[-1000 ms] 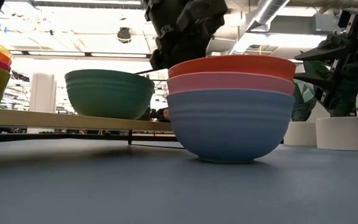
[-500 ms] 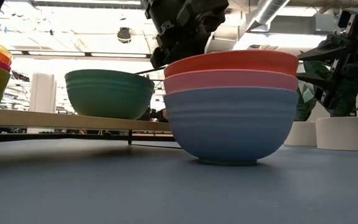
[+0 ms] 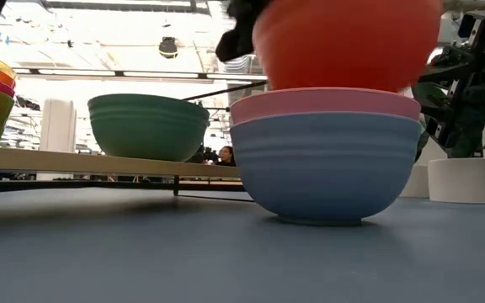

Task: Place and stack bowls onto a shelf
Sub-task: Stack the big red bowl on top of the big green bowl on the shelf

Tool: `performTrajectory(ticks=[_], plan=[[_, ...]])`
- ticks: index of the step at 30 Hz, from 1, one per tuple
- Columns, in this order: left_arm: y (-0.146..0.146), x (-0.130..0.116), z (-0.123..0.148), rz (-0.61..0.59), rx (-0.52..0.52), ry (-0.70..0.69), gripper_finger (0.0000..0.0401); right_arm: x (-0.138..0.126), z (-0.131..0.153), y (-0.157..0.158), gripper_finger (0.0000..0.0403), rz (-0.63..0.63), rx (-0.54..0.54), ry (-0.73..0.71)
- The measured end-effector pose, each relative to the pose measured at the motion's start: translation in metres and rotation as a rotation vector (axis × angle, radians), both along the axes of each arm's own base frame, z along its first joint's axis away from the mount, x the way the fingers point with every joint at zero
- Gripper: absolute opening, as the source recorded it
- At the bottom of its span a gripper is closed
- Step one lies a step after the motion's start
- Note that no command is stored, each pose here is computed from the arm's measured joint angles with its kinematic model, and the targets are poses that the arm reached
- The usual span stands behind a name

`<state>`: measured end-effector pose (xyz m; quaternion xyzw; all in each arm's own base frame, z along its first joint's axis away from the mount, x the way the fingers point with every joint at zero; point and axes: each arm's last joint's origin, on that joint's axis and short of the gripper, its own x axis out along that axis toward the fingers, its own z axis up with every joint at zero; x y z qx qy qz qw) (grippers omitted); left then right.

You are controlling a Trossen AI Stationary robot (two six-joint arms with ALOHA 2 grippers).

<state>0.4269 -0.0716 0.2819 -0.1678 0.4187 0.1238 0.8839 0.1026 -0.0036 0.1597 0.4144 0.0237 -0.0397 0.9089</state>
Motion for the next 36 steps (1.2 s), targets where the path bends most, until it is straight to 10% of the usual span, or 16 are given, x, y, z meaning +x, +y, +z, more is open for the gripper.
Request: performTrajectory(ticks=[19,26,36], plan=[[0.032,-0.100,0.150,0.113,0.088,0.141,0.0000,0.000,0.000,0.000,0.0189,0.001,-0.016,0.001],[0.051,-0.152,0.151,0.268,0.121,0.140,0.0000,0.000,0.000,0.000,0.0189,0.000,-0.019,0.001],[0.080,-0.185,0.085,0.402,0.006,0.047,0.0000,0.000,0.000,0.000,0.0189,0.000,-0.019,0.001]])
